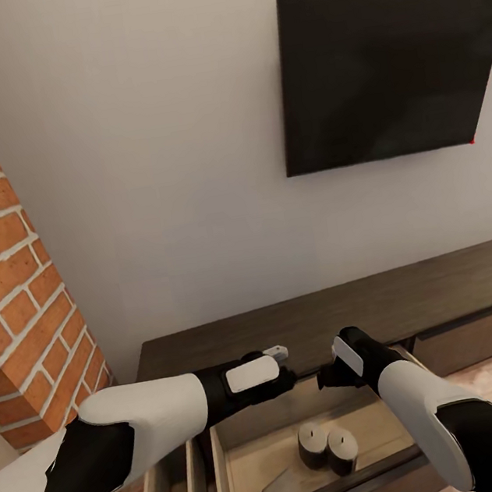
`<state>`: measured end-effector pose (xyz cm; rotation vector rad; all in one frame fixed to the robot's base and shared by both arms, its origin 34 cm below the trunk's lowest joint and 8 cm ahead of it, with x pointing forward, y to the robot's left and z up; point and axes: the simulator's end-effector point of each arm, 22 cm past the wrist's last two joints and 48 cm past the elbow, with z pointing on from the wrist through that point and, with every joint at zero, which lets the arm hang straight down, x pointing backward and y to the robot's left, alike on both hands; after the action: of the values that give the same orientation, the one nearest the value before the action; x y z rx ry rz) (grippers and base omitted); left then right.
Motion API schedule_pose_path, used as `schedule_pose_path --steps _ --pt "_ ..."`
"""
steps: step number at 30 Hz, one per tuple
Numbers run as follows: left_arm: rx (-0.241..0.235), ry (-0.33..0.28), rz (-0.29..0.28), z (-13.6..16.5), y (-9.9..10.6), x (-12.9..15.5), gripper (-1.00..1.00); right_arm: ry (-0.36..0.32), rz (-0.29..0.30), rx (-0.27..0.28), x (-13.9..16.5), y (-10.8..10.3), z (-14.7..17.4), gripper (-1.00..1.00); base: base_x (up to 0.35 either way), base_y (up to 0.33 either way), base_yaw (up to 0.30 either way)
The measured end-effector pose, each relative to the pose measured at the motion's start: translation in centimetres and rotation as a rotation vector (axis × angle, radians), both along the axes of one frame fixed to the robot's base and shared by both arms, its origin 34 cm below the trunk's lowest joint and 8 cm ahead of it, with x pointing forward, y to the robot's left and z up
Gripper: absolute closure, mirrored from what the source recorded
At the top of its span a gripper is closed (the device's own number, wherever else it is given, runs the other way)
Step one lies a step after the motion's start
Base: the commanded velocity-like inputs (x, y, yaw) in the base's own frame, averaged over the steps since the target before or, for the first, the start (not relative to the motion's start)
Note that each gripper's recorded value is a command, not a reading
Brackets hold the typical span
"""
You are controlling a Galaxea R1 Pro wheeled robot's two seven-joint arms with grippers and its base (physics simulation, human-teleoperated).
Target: Place each of the two pumpkins and all three candles from the living room inside a cabinet in the living room (use any cabinet), then make sure every cabinet is closed, and position the cauldron so it is next to a table in the living room.
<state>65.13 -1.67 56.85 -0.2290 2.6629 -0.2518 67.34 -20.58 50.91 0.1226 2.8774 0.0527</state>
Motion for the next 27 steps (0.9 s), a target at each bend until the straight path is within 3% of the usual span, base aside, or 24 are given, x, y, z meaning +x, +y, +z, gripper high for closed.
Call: schedule_pose_path --steps 6,15,27 --pt "0.029 -0.013 0.047 1.2 1.4 1.0 -1.0 -0.018 0.004 -0.02 0.6 -0.2 1.4 -1.0 0.0 0.0 0.0" --pt "0.036 -0.019 0.067 3.1 2.1 1.9 -1.0 -0.075 -0.008 -0.025 2.2 -0.3 3.7 -1.0 0.0 0.0 0.0" --pt "0.043 -0.021 0.084 5.4 3.2 2.7 -1.0 -0.091 -0.011 -0.023 3.0 -0.4 6.3 -1.0 0.0 0.0 0.0"
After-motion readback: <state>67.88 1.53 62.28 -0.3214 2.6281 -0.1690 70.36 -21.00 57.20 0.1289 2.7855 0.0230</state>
